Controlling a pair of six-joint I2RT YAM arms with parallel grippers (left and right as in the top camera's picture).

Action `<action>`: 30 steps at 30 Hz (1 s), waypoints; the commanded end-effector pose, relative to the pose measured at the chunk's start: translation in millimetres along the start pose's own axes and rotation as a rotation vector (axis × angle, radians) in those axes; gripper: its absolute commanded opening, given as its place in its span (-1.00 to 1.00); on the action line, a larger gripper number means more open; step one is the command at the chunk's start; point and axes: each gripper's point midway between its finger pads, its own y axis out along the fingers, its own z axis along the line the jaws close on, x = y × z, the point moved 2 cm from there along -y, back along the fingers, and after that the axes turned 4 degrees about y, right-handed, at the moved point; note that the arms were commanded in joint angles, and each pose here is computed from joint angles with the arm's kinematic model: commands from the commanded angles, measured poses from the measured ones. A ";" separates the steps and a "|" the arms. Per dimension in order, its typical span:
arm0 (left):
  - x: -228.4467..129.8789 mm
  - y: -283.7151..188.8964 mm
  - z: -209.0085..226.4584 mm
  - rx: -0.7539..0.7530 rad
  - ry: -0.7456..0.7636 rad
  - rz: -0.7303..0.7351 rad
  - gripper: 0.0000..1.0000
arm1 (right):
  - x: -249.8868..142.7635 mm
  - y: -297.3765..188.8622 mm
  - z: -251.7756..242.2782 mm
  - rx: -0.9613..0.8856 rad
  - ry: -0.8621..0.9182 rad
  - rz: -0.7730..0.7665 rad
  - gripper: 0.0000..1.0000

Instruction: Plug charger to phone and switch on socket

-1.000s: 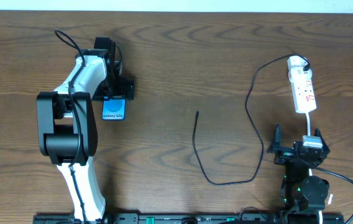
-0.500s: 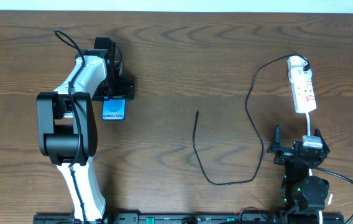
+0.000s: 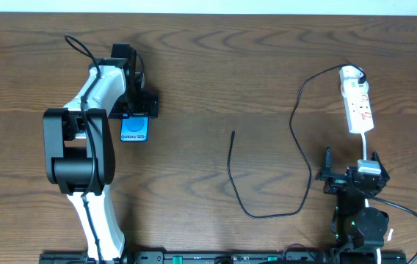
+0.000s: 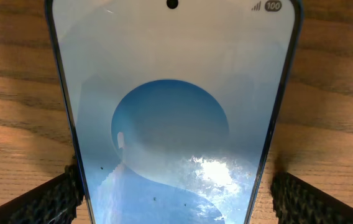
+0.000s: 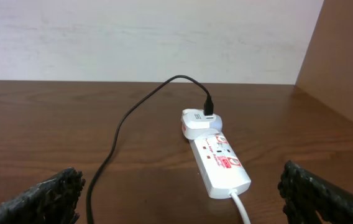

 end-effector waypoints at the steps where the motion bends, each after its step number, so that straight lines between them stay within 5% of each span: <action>1: -10.9 14.0 1.8 0.000 0.025 0.045 0.96 | -0.2 -0.4 1.0 0.003 -0.009 -0.001 0.99; 30: -12.8 13.9 1.7 -0.001 0.050 0.053 0.96 | -0.2 -0.4 1.0 0.003 -0.009 -0.001 0.98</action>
